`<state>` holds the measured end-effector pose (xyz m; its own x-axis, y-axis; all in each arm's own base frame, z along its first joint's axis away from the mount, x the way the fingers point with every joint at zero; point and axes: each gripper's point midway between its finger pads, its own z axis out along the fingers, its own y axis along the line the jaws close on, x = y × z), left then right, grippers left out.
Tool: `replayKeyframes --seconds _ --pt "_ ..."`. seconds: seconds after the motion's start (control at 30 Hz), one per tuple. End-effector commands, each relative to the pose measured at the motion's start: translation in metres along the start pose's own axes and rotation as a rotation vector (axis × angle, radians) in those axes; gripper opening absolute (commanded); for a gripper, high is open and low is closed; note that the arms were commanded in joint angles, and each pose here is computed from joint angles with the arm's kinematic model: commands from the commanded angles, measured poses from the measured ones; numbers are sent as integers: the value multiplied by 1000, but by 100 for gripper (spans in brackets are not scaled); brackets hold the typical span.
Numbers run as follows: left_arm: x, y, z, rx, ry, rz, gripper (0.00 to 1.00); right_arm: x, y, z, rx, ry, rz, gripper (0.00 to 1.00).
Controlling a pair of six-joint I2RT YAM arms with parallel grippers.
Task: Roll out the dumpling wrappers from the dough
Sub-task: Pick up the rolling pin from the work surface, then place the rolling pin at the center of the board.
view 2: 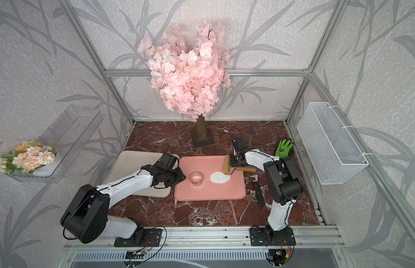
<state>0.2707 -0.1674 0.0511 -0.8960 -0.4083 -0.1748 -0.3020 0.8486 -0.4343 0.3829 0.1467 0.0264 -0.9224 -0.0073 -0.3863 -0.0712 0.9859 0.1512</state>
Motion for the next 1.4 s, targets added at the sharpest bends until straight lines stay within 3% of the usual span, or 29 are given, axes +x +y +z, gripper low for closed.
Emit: replayKeyframes --seconds 0.0,0.07,0.27,0.53,0.9,1.07,1.17,1.23,1.37 --pt "4 3 3 -7 9 -9 40 -1 -2 3 22 11 -11 29" --pt "3 4 4 -10 10 -11 40 -3 -3 1 32 -5 -11 16" --pt "4 4 5 -13 12 -10 39 -24 -13 -23 78 -133 19 1" --pt "6 7 6 -19 16 -15 40 -46 -57 -59 162 -260 172 0" --pt "3 2 4 -1 10 -13 40 -23 -176 -68 326 -330 654 0" --pt "4 2 1 0 8 -12 40 -21 -196 -73 361 -389 735 0" --pt "3 1 1 1 5 -11 39 -16 -200 -67 363 -358 768 0" --pt "3 0 0 4 5 -11 40 -12 -201 -64 365 -330 787 7" --pt "0 -3 -3 12 -2 -9 40 -4 -199 -63 367 -282 798 38"
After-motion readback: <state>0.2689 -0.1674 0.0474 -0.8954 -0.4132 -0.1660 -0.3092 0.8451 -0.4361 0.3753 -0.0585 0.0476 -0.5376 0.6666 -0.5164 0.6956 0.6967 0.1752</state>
